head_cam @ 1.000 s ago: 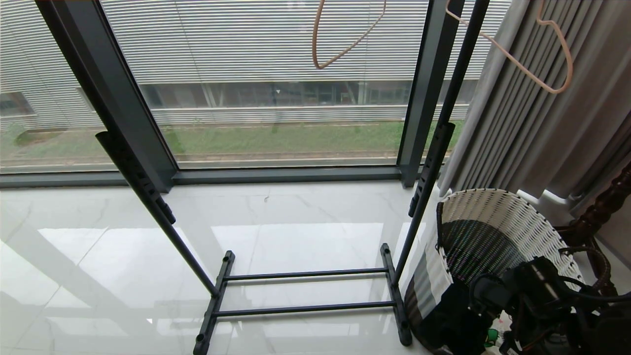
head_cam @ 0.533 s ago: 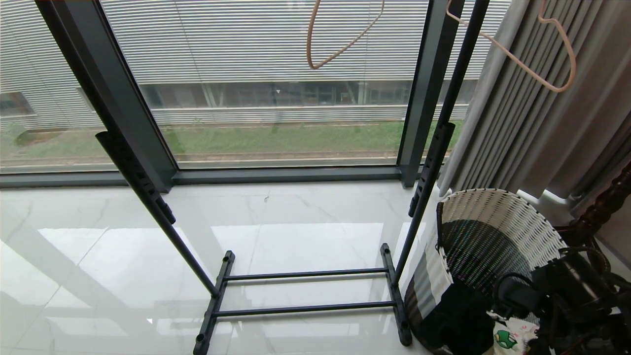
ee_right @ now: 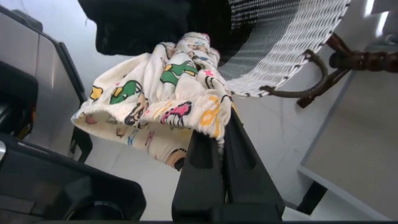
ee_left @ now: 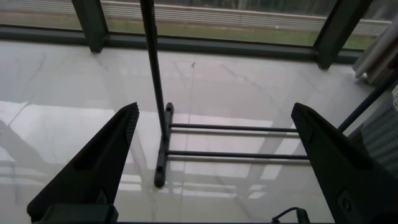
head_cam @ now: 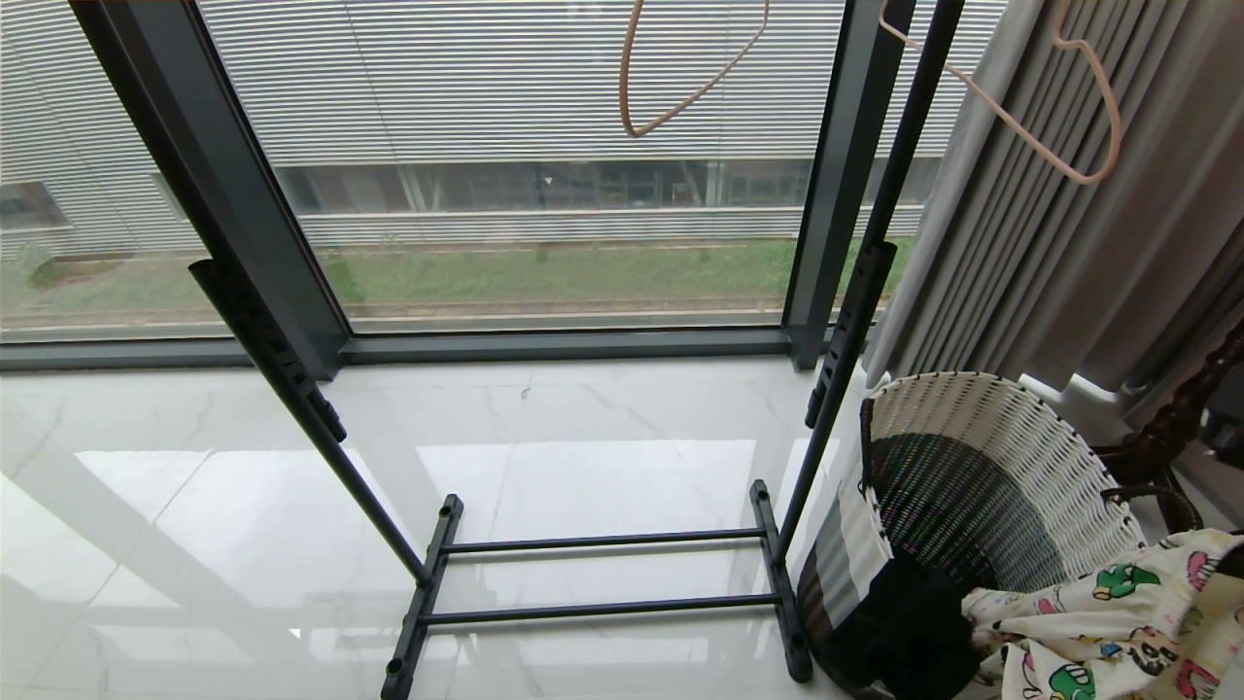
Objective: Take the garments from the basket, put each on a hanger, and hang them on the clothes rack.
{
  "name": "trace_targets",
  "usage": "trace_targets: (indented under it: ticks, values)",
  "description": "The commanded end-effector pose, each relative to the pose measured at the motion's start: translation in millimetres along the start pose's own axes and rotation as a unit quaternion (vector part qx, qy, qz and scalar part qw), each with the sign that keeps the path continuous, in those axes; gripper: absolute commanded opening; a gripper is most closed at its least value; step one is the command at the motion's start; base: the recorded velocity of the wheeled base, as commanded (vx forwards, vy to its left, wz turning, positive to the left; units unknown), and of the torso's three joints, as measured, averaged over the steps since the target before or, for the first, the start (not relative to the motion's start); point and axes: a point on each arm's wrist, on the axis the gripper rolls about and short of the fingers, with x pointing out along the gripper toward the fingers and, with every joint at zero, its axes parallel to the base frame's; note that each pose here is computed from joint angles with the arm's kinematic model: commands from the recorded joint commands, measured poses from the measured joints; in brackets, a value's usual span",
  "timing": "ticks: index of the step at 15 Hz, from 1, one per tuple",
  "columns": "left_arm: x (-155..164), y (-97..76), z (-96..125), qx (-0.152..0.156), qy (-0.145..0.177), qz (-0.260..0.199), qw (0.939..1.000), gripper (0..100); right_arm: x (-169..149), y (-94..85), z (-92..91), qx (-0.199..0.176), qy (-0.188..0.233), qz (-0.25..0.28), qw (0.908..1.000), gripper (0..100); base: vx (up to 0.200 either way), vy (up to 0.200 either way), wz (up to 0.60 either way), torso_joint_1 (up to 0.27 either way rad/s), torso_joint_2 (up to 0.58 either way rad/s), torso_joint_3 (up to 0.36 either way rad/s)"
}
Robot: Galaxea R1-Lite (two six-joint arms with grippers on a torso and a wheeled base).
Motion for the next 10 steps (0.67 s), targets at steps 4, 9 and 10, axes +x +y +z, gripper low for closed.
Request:
trace_targets:
  ticks: [4,9,10]
  values:
    - [0,0.0,0,0.002,0.0,0.001,1.0,100,-33,-4.3,9.3,-0.017,-0.055,0.008,0.9983,0,-0.15,0.0,0.0,0.002,0.0,0.001]
    - [0,0.0,0,0.003,0.0,0.0,1.0,100,-23,-2.0,32.1,-0.029,-0.05,0.02,0.9981,0,-0.2,0.0,0.0,0.001,0.0,0.001]
    - [0,0.0,0,0.003,0.0,0.0,1.0,100,-21,-0.9,36.6,-0.033,-0.05,0.023,0.9979,0,-0.2,0.0,0.0,0.002,0.0,0.007]
